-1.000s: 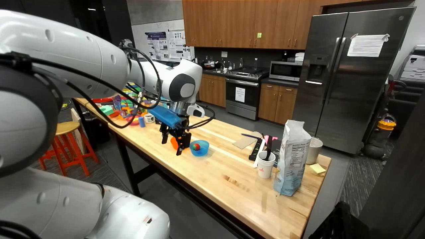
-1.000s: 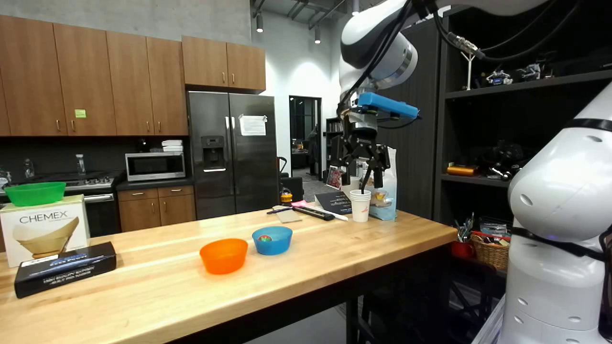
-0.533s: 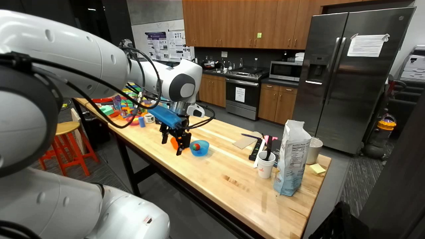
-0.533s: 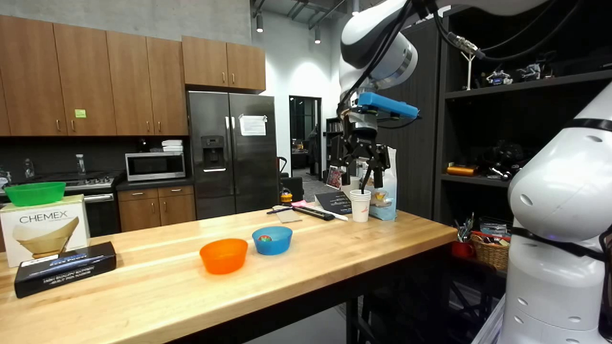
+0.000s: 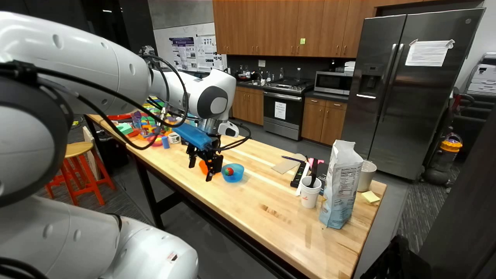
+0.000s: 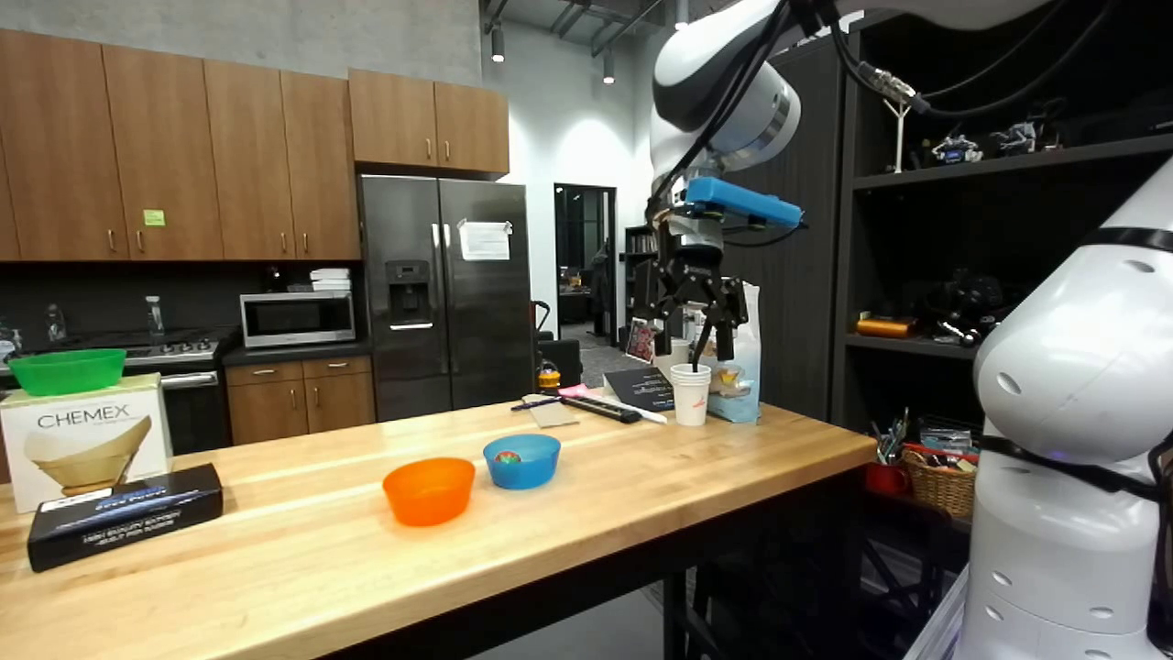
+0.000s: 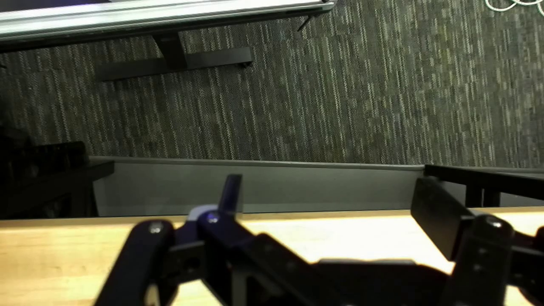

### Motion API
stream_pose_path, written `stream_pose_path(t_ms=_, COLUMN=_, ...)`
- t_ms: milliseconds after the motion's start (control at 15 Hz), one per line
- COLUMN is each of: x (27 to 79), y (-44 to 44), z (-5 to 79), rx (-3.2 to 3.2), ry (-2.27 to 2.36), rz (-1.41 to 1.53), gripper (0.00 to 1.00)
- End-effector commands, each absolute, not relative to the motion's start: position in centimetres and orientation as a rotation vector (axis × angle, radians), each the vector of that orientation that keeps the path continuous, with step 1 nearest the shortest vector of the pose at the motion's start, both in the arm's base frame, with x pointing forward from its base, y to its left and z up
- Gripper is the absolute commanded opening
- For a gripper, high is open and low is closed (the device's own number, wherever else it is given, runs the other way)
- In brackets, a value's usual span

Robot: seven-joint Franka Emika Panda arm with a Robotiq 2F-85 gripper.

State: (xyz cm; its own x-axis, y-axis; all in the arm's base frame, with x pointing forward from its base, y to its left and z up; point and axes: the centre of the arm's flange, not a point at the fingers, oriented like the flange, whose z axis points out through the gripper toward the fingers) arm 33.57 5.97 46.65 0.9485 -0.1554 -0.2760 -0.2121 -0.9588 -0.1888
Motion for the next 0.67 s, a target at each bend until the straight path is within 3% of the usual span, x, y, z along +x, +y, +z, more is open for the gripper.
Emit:
stream_pose_path(t_ms=0, x=33.57, y=5.97, z=46.65, rx=-2.885, ry=0.275, rz=0.383, gripper=1.00)
stream_pose_path(t_ms=600, x=33.43, y=5.36, z=45.99, rx=-3.084, ry=0.161, rz=0.324, gripper=1.00)
